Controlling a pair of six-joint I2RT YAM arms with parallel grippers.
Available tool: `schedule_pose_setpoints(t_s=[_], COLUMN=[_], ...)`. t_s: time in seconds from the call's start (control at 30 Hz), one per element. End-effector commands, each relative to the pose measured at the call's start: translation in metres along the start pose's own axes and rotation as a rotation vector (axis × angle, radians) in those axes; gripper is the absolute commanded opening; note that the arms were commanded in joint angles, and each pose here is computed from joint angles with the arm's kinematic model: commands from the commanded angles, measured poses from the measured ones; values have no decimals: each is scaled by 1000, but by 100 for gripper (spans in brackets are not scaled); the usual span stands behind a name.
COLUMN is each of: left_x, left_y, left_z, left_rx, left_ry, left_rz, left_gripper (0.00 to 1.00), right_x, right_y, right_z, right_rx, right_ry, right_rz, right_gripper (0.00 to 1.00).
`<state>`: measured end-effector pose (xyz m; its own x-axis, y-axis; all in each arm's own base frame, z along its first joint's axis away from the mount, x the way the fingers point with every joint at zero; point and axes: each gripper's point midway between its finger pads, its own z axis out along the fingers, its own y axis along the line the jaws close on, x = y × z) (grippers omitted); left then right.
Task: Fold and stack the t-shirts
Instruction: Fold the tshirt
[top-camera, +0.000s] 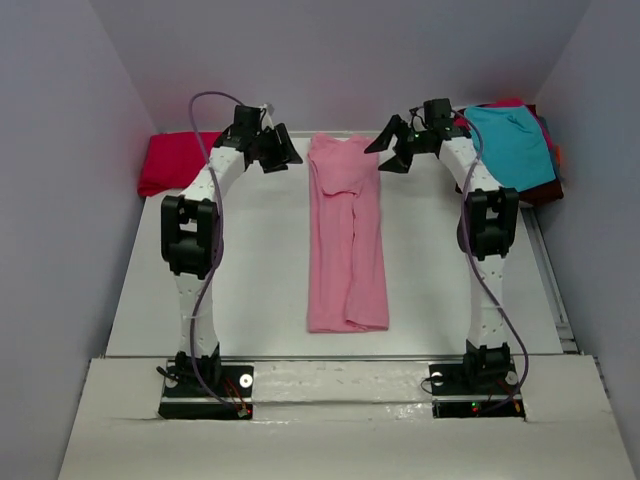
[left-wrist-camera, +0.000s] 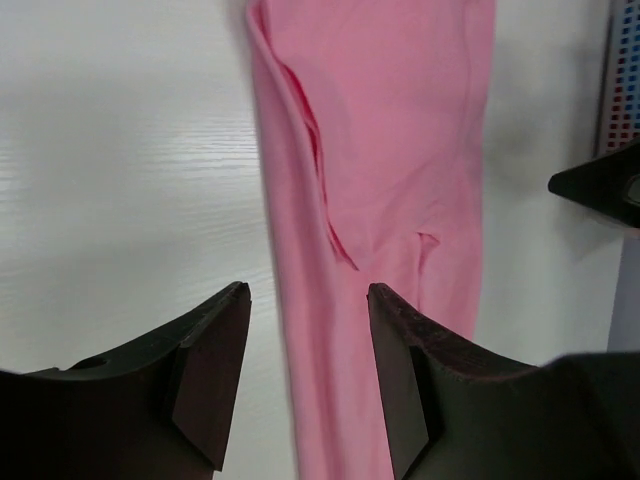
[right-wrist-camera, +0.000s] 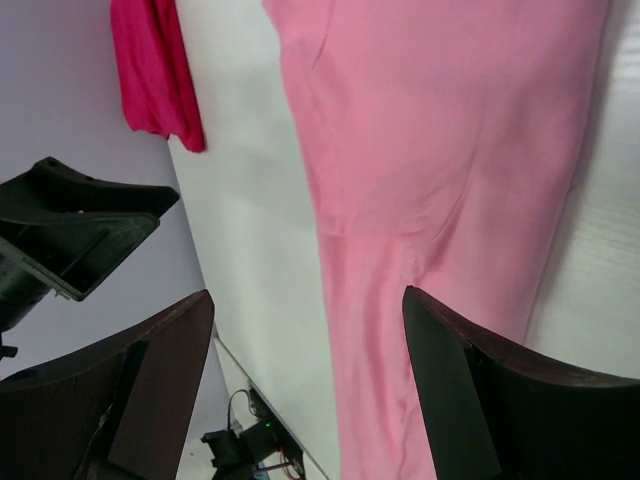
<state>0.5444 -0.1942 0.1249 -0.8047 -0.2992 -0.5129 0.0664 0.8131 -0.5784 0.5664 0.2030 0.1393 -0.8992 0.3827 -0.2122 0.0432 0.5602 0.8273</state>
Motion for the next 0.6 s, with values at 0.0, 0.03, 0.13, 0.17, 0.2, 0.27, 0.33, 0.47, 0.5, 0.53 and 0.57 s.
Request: schedule_pose_setpoints(t_s=[0.0,0.03,0.13,0.17,0.2,0.27,0.33,0.47,0.5,0.53,0.57], left_x=[3,5,8,10,16,23,30,56,66,70,74], left_y=[-47,-47,-53,-55,-60,-68,-70,-67,-66,-63,-62], left_z=[-51,-55,-57,-55,-50,-46,-41,-28,-25,-23,-22], left_rx=[71,66,96,111,135,166,157,162,163,157,161], left_ry=[2,5,18,34,65,95,109,176,193,202,212], left_rz=[45,44,29,19,6,3,8,-18,-19,-24,-31], left_gripper=[62,62,63,63,62,62,62,62,62,62,62], right_x=[43,53,55,56,55,52,49,45,45,45,45], right_y=[45,47,38,36,38,33,31,20,19,16,14], right_z=[-34,-32,-28,-25,-14,-8,4,16,17,20,22], right_rx=[36,42,57,52,36,49,52,57,57,58,58], right_ry=[50,66,67,82,101,113,114,114,115,116,116], right_rz=[-48,-57,-51,-38,-36,-23,-24,-1,3,7,10], right_gripper=[82,82,81,80,79,78,78,77,76,76,75])
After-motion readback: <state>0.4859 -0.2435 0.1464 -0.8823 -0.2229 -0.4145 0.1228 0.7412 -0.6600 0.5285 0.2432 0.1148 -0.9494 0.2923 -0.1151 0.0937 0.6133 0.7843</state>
